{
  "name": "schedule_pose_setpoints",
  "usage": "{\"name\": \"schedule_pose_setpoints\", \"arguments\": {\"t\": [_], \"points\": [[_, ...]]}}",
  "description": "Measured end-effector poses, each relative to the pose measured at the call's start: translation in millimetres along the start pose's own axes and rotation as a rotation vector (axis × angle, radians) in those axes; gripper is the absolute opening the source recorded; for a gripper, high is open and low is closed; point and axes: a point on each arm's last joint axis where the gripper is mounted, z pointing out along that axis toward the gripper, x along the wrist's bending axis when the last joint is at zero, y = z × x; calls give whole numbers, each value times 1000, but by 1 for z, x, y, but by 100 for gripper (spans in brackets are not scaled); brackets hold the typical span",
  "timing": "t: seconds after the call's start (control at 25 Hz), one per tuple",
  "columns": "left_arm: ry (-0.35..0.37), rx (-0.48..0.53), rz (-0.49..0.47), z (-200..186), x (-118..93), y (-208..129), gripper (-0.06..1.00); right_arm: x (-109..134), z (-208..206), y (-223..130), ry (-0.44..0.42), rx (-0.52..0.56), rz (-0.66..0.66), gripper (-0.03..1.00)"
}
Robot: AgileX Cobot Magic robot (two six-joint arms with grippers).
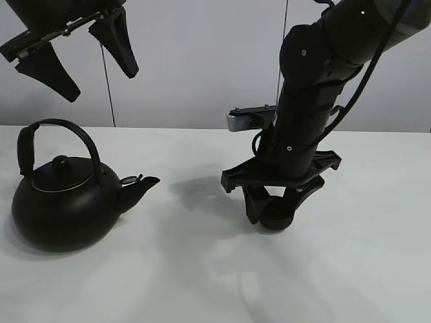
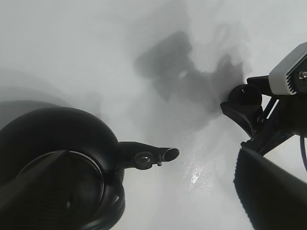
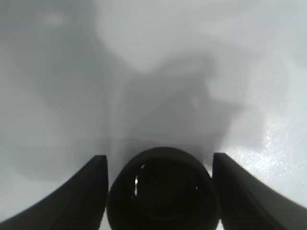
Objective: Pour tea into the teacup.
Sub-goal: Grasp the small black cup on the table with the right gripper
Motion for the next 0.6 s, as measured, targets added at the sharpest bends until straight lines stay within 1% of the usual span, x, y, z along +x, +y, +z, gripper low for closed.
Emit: {"name": "schedule_pose_setpoints", "arguments": {"t": [0.04, 0.24, 0.4, 0.52, 0.6], "points": [[0, 0, 0, 0, 0, 0, 66, 0, 1, 0, -1, 2, 1, 40], [0, 0, 0, 0, 0, 0, 66, 0, 1, 1, -1, 5, 5, 40], [0, 0, 0, 0, 0, 0, 66, 3, -5, 7, 28, -9, 33, 40], [0, 0, 0, 0, 0, 0, 66, 10, -14, 14, 45, -17, 10, 40], [0, -1, 0, 0, 0, 0, 66, 20, -21, 20, 53, -26, -18, 40]]}}
